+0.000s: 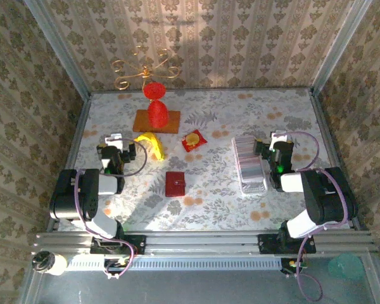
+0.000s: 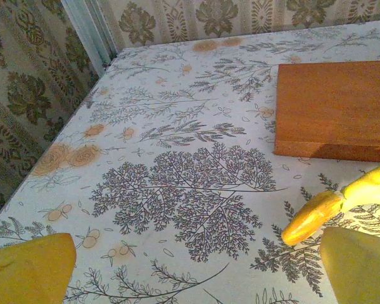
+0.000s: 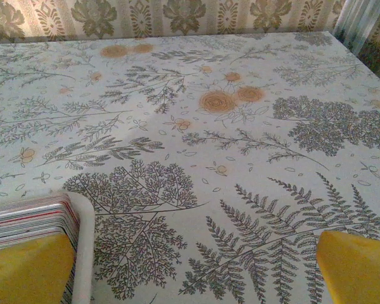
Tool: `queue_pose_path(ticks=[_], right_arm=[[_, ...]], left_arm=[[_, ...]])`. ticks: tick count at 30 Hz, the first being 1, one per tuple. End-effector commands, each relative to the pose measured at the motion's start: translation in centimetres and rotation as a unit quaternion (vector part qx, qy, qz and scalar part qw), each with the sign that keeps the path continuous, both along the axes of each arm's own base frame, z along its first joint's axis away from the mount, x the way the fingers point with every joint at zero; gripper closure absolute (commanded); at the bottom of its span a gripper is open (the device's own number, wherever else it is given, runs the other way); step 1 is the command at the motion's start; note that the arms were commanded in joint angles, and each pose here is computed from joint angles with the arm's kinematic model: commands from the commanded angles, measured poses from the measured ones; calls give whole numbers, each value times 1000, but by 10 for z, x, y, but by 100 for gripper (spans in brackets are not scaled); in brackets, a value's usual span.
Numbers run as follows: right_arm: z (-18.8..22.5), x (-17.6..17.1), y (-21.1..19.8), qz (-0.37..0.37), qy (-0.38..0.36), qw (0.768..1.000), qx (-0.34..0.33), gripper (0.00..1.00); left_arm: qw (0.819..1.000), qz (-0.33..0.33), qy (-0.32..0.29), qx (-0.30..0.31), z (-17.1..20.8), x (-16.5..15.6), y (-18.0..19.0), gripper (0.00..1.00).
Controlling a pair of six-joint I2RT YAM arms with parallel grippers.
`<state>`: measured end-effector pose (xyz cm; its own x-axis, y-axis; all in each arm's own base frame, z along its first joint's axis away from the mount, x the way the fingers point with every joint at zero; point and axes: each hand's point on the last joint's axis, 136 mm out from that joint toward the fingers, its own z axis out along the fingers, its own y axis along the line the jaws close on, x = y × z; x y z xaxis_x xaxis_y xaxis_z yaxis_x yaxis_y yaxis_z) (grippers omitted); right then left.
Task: Put the credit cards into the card holder
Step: Pick up the card holder from the center of the table.
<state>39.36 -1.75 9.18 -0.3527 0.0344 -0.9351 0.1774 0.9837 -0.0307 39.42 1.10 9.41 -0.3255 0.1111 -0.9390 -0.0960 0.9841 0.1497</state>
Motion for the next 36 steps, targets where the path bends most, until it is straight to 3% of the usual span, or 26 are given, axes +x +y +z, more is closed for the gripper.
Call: queue_pose_path(ticks=[1, 36], right_arm=[[8, 2, -3, -4, -14, 1000, 2, 0], [14, 0, -2, -5, -21, 1000, -2, 0]], left_arm=[[1000, 11, -9, -7, 6, 2, 4, 0], [999, 25, -22, -7, 9, -2, 8, 0]])
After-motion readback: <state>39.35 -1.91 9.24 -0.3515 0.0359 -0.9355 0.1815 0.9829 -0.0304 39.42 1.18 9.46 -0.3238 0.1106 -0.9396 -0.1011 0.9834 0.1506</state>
